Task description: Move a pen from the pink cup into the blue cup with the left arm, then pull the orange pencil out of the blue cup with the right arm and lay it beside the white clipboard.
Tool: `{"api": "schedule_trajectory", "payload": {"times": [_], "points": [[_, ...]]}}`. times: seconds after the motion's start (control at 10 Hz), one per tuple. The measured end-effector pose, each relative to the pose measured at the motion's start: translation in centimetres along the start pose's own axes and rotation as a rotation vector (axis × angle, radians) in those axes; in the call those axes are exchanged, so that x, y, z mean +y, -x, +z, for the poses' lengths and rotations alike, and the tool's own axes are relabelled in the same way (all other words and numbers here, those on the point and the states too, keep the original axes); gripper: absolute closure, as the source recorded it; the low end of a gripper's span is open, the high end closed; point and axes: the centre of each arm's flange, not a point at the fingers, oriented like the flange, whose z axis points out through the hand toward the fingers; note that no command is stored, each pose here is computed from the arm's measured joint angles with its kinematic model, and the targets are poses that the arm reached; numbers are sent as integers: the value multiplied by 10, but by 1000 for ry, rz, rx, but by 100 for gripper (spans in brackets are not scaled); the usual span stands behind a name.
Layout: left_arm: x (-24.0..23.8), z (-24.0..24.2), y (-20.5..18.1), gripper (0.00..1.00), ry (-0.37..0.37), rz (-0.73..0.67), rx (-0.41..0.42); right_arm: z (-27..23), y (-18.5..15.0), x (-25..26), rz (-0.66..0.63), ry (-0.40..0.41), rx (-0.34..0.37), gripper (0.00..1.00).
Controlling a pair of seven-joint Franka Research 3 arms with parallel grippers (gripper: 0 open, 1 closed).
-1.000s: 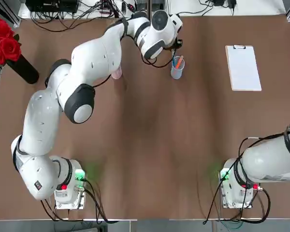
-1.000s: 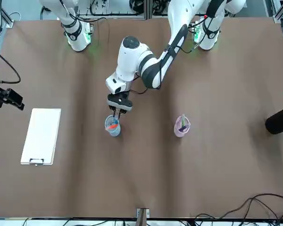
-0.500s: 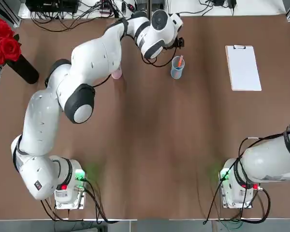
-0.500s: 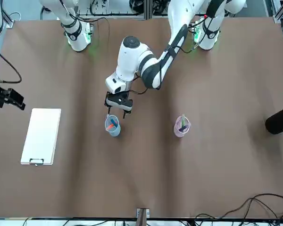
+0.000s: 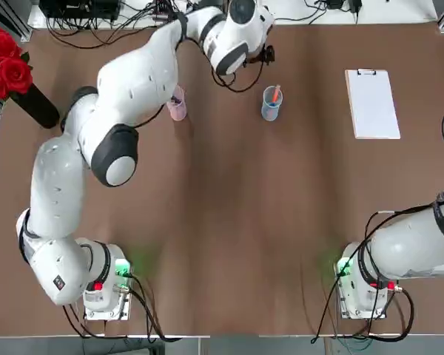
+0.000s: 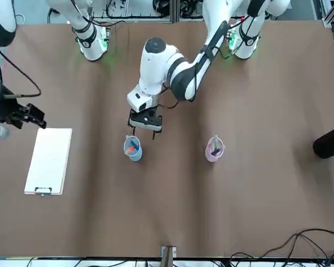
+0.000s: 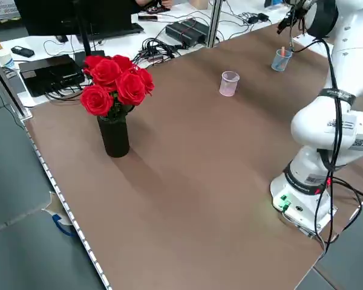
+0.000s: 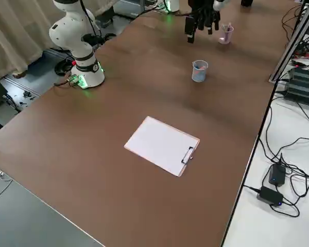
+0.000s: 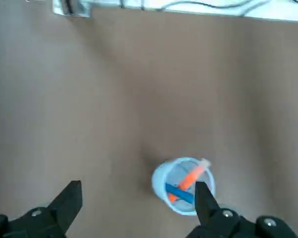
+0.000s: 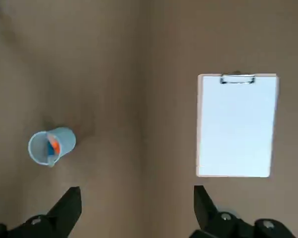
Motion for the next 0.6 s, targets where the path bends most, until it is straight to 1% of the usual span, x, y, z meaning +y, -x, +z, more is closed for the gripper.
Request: {"api": "schedule_trajectory", "payload": {"times": [0.2,0.3,0.4,0.6], "points": [[-49,-24,-42,0,-100,17,-30,40,-10,-40,-36,-112,-74,0],[-76,-41,-58,0,-156,12,-80,64,-16,-56,-62,-145,-111,0],[-103,-59,-74,0,-187,14,-127,88,-24,-72,-109,-159,-119,0],[-164,-98,-115,0,-161,27,-178,137,-46,-104,-186,-191,-81,0]]}}
